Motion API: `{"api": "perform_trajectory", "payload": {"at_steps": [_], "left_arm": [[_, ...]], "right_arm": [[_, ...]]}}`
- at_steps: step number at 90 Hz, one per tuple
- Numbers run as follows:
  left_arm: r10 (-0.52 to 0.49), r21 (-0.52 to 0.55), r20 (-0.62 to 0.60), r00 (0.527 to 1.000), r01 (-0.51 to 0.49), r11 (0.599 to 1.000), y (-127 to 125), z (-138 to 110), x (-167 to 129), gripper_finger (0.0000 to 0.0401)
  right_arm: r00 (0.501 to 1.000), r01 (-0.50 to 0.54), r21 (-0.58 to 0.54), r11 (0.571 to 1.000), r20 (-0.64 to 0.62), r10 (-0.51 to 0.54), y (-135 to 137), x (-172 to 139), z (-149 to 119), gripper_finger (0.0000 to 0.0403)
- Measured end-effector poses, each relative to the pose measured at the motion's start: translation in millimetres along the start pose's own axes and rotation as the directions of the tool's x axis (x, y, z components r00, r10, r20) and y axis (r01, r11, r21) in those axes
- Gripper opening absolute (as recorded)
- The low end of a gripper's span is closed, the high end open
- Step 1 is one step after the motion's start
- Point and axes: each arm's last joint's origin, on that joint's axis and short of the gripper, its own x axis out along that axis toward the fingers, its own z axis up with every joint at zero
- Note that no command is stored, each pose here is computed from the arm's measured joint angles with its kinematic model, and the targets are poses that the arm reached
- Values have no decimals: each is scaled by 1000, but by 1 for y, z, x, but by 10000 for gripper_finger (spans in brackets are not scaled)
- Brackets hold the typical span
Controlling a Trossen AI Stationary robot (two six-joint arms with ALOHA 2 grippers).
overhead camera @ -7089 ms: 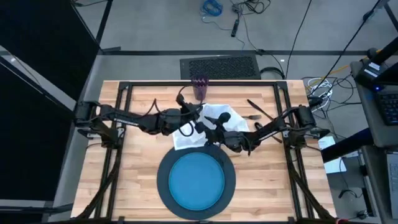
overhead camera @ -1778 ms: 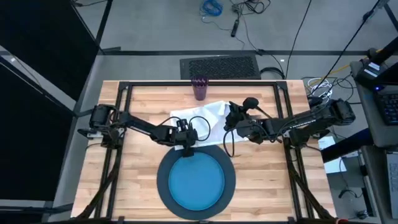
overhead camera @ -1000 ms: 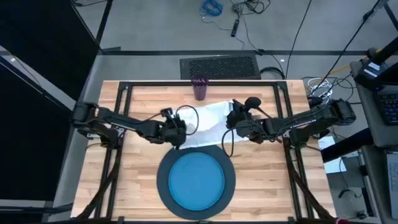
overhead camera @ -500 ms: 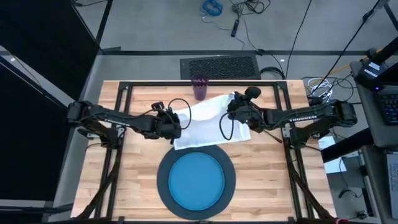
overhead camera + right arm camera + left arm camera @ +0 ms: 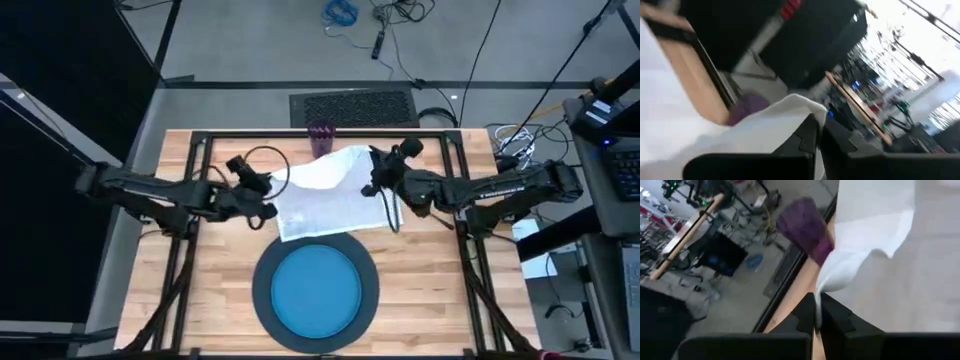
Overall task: Set table place
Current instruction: Fold the white table napkin on the table
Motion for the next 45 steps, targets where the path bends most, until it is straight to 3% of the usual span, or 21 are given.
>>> {"api": "perform_trajectory", "payload": {"at_steps": [24,45], "left_arm": [[-82,-31,223,971,92,995,23,26,-50,0],[-60,-75,369,928,95,993,76,55,-104,0]], "right_arm": [[984,-96,63,993,154,86,-21,-16,68,0],[977,-89,109,990,204,65,-70,-24,114,0]]}}
